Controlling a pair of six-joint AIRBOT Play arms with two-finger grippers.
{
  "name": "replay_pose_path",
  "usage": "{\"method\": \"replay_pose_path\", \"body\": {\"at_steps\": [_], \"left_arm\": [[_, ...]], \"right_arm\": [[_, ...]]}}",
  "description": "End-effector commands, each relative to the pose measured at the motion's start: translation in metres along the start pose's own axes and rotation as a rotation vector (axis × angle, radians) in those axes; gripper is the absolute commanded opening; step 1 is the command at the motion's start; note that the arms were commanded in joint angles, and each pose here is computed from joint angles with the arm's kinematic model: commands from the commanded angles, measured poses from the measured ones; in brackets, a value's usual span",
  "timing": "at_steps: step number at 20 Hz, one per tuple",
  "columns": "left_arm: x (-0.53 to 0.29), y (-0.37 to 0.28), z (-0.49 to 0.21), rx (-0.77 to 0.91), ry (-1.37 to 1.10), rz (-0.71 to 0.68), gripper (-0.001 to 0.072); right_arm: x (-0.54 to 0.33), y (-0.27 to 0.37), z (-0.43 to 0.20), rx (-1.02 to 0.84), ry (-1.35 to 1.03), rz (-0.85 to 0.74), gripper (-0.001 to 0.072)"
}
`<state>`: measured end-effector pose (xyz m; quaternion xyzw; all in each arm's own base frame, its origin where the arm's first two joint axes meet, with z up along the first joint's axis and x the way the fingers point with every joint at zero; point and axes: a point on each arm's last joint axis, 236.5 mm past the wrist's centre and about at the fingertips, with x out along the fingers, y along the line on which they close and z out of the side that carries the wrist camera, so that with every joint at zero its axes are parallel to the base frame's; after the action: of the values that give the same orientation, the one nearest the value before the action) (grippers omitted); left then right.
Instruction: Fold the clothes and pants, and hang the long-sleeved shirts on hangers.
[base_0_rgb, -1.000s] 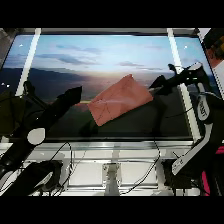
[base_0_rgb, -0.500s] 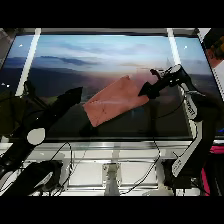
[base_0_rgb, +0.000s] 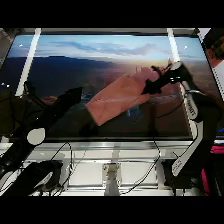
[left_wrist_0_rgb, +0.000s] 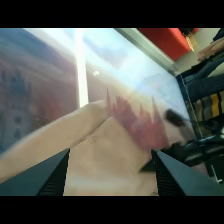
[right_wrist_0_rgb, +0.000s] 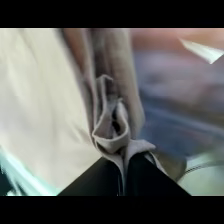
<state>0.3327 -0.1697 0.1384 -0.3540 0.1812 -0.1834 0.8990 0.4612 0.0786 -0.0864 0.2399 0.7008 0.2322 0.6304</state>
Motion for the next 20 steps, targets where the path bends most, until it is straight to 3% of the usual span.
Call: {"method": "replay_pose_path", "body": {"at_steps": [1,4,10,13,16,20], "left_arm": [[0.000,0.000,0.000,0.001,-0.001,0.001,0.0589],[0.000,0.000,0.000,0.001,-0.001,0.001,0.0589],[0.001,0.002,0.000,0.000,0.000,0.005,0.0589],[0.005,0.006,-0.004,-0.001,0.010,0.016,0.0589],[0.007,0.008,-0.003,-0.002,0.002,0.021,0.0589],[0.007,0.008,-0.003,-0.002,0.004,0.022,0.0589]], "right_arm": [[-0.095,-0.057,0.021,0.190,-0.208,-0.012,0.0004],[-0.198,-0.141,-0.008,0.403,-0.416,-0.026,0.0004],[-0.325,-0.259,-0.160,0.816,-0.607,-0.180,0.0003],[-0.351,-0.279,-0.225,0.950,-0.612,-0.290,0.0005],[-0.345,-0.280,-0.284,1.109,-0.465,-0.368,0.0005],[-0.341,-0.272,-0.292,1.189,-0.422,-0.390,0.0008]]}}
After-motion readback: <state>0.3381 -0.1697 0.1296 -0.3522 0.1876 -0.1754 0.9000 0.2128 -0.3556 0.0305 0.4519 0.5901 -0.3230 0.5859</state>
